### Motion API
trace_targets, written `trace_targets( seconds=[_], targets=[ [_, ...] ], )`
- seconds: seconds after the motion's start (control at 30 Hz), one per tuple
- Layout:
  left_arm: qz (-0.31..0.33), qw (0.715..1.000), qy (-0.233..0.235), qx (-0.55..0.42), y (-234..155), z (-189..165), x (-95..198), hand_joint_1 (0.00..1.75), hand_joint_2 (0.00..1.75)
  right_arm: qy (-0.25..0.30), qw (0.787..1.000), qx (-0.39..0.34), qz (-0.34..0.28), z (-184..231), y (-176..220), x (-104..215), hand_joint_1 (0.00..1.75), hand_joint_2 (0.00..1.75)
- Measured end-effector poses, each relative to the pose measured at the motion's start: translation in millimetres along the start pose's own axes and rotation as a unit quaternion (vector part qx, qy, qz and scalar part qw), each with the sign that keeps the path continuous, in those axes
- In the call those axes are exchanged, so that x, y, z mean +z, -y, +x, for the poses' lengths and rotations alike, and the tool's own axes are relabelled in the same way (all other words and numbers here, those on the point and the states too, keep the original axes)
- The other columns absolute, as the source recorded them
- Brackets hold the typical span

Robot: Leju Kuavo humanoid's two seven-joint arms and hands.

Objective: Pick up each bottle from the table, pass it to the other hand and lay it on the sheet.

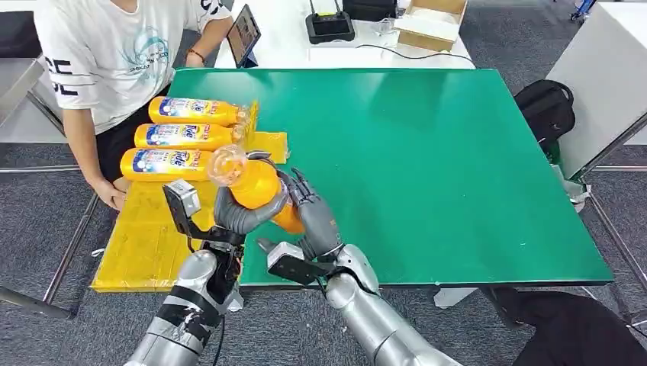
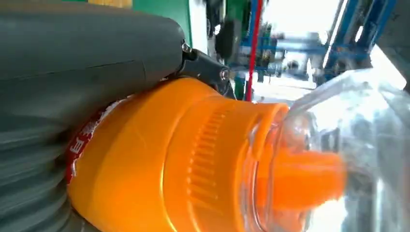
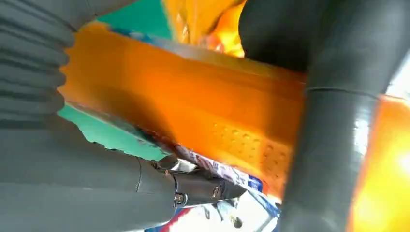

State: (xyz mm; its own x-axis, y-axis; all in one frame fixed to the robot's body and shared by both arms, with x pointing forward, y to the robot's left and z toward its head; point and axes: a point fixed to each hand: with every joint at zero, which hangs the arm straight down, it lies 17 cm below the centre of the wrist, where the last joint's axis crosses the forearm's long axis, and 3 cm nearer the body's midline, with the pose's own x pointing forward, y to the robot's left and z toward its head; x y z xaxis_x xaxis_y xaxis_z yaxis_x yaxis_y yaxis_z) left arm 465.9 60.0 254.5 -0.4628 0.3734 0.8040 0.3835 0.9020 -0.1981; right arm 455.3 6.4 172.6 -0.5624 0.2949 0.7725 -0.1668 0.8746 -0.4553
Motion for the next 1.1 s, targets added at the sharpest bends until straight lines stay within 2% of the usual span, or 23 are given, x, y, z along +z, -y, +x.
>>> trace_targets(
  seconds=[0.23, 0.43, 0.67, 0.73, 0.83, 0.93, 1.0, 1.03, 1.1],
  targets=[
    [0.041, 0.998, 0.013, -0.041, -26, 6, -7, 1.75, 1.75, 0.021, 0.999, -0.021, -0.021, 15, 10, -2, 0.00, 0.00],
    [0.129, 0.982, 0.044, -0.129, -78, 20, -8, 1.75, 1.75, 0.019, 0.992, -0.065, -0.108, 21, 54, -2, 0.00, 0.00],
    [0.175, 0.956, 0.051, -0.230, -117, 28, -3, 1.75, 1.75, 0.036, 0.981, -0.073, -0.176, 33, 97, 1, 0.00, 0.00],
    [0.177, 0.940, 0.056, -0.287, -124, 32, -2, 1.75, 1.75, 0.045, 0.978, -0.068, -0.192, 38, 106, 3, 0.00, 0.00],
    [0.158, 0.898, 0.062, -0.405, -128, 30, -1, 1.75, 1.75, 0.062, 0.971, -0.055, -0.224, 49, 124, 7, 0.00, 0.00],
    [0.075, 0.817, 0.064, -0.569, -117, 15, -2, 1.75, 1.75, 0.072, 0.963, -0.041, -0.258, 57, 144, 11, 0.00, 0.00],
    [0.021, 0.769, 0.063, -0.636, -110, 2, 0, 1.75, 1.75, 0.078, 0.959, -0.038, -0.268, 61, 152, 13, 0.00, 0.00],
    [0.007, 0.756, 0.060, -0.652, -111, -3, 1, 1.75, 1.75, 0.081, 0.958, -0.037, -0.271, 63, 155, 13, 0.00, 0.00],
    [0.007, 0.751, 0.051, -0.658, -117, -6, 3, 1.75, 1.75, 0.084, 0.957, -0.037, -0.276, 66, 158, 13, 0.00, 0.00]
  ],
)
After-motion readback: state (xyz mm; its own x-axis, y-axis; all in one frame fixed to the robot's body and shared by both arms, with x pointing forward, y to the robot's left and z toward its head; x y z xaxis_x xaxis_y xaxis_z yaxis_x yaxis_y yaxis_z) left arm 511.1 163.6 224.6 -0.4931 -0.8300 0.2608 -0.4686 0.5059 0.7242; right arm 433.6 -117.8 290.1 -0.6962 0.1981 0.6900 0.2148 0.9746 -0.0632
